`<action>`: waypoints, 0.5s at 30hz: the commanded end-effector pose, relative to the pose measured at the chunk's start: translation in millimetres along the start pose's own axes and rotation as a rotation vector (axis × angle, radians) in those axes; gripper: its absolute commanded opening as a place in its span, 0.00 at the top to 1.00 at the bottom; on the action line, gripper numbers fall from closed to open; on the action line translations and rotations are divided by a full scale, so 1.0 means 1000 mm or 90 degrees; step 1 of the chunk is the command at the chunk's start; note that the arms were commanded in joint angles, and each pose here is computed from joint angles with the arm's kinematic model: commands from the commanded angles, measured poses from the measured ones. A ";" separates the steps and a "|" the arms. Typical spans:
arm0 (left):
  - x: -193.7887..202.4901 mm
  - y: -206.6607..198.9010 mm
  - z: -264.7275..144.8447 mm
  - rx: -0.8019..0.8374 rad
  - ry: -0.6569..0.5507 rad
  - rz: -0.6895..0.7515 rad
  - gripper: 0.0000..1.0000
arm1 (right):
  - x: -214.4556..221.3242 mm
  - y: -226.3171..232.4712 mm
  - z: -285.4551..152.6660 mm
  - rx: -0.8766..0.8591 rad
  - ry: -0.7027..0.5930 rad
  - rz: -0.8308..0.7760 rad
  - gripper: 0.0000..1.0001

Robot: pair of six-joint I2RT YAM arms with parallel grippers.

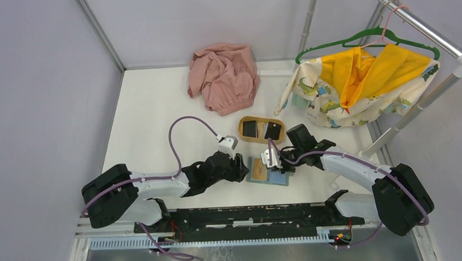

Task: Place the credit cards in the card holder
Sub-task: Insert the credit card into the card holder.

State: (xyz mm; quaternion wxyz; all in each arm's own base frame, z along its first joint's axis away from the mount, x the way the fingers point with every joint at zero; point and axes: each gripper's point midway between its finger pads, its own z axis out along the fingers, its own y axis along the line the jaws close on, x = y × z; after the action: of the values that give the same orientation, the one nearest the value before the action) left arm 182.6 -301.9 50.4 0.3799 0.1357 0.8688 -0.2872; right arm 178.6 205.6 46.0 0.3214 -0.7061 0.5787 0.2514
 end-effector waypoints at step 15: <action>0.003 -0.014 -0.002 0.144 -0.005 -0.172 0.23 | 0.011 -0.017 0.013 0.039 0.034 0.000 0.88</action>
State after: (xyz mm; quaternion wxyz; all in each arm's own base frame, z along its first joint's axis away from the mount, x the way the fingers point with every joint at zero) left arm 170.9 -299.5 38.2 0.3275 0.0791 0.8591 -0.3853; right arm 184.0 206.5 27.7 0.3095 -0.7067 0.5903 0.2372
